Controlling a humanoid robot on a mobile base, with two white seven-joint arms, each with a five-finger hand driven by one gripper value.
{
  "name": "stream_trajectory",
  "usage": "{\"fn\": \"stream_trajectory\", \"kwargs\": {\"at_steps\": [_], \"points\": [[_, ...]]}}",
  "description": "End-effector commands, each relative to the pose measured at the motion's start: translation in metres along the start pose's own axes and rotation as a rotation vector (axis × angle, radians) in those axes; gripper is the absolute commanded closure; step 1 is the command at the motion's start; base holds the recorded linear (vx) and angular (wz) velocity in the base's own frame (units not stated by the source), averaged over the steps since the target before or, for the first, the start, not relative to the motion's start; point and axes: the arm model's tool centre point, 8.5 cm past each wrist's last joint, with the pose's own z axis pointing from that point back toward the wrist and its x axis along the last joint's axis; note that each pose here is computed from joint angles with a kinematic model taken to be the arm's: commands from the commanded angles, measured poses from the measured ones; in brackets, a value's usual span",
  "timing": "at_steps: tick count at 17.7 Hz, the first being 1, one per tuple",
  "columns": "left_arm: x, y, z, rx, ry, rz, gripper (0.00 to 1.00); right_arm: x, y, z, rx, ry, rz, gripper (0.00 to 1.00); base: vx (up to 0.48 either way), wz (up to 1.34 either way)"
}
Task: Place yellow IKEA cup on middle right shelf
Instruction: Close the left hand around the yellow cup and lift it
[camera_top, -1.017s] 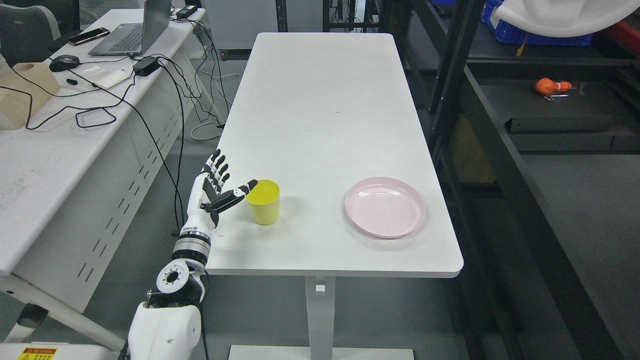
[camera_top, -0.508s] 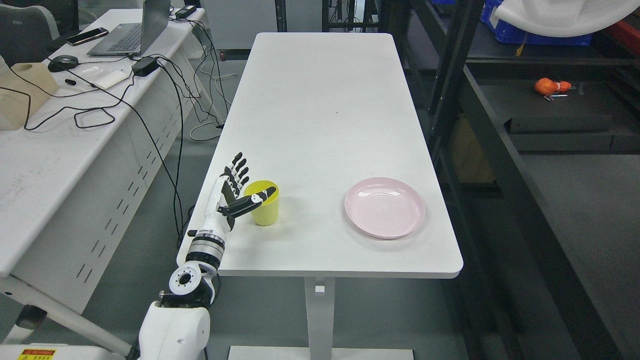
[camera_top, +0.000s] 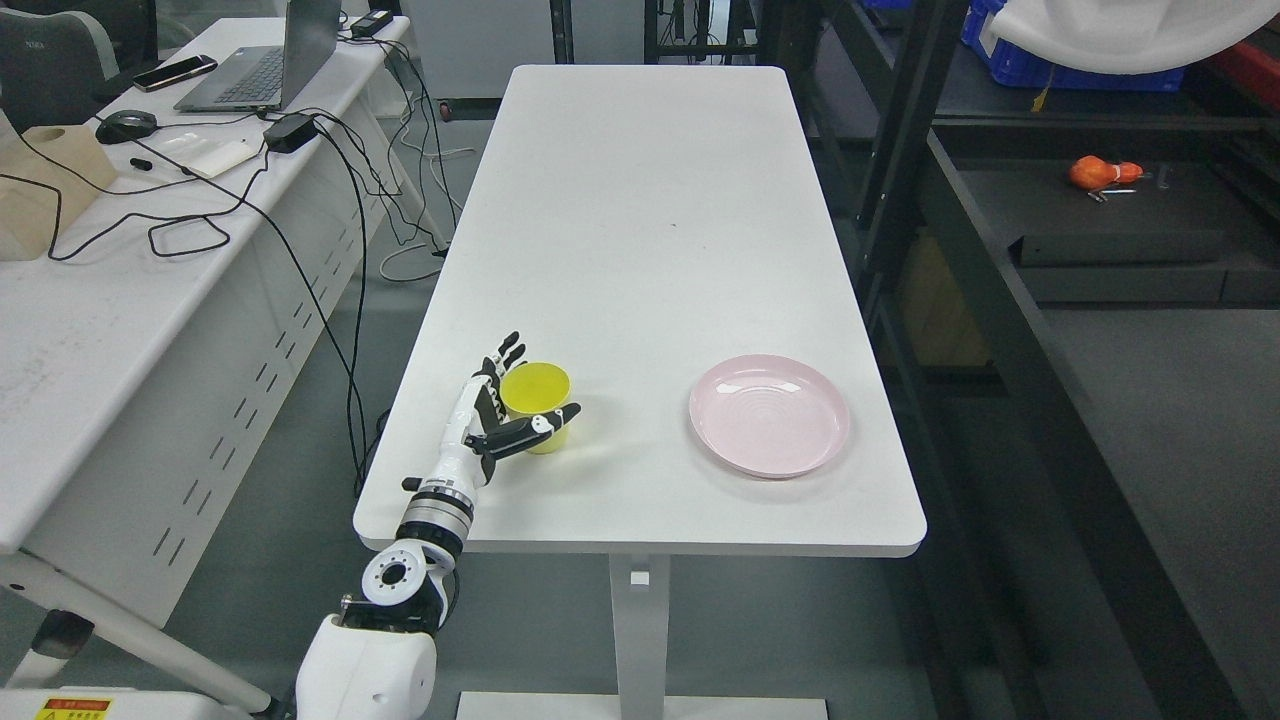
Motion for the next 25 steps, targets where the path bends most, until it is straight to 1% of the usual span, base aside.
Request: {"fn": "stream_trajectory", "kwargs": {"at_steps": [1, 4, 7, 11, 16, 17, 18, 19, 20, 21, 23, 25], "points": [[-0.016, -0.001, 0.003, -0.020, 0.050, -0.029, 0.00, -0.006, -0.010, 0.001, -0.016, 0.011, 0.001, 0.01, 0.000, 0.00], [-0.028, 0.001, 0.006, -0.013, 0.086, -0.027, 0.00, -0.006, -0.010, 0.001, -0.016, 0.011, 0.001, 0.01, 0.000, 0.00], [-0.032, 0.002, 0.006, -0.010, 0.101, -0.027, 0.00, -0.006, -0.010, 0.001, -0.016, 0.011, 0.001, 0.01, 0.000, 0.00], [-0.034, 0.004, 0.006, -0.006, 0.106, -0.024, 0.08, -0.006, -0.010, 0.001, -0.016, 0.011, 0.001, 0.01, 0.000, 0.00], [-0.026, 0.007, 0.001, 0.001, 0.086, -0.017, 0.26, -0.006, -0.010, 0.001, -0.016, 0.011, 0.001, 0.01, 0.000, 0.00], [-0.022, 0.010, 0.000, 0.013, 0.074, -0.011, 0.32, -0.006, -0.010, 0.001, -0.016, 0.011, 0.001, 0.01, 0.000, 0.00], [-0.020, 0.013, -0.001, 0.022, 0.059, -0.007, 0.36, -0.006, -0.010, 0.001, -0.016, 0.011, 0.001, 0.01, 0.000, 0.00], [-0.015, 0.019, 0.000, 0.040, 0.026, 0.000, 0.46, -0.006, -0.010, 0.001, -0.016, 0.011, 0.001, 0.01, 0.000, 0.00], [-0.011, 0.023, -0.001, 0.051, -0.002, 0.004, 0.53, -0.006, -0.010, 0.001, -0.016, 0.011, 0.001, 0.01, 0.000, 0.00], [-0.008, 0.023, -0.001, 0.052, -0.026, 0.004, 0.58, -0.006, -0.010, 0.001, -0.016, 0.011, 0.001, 0.01, 0.000, 0.00], [-0.003, 0.024, -0.001, 0.057, -0.059, 0.010, 0.66, -0.006, -0.010, 0.001, -0.016, 0.011, 0.001, 0.01, 0.000, 0.00], [0.002, 0.027, 0.000, 0.067, -0.105, 0.016, 0.77, -0.006, -0.010, 0.001, -0.016, 0.011, 0.001, 0.01, 0.000, 0.00]]}}
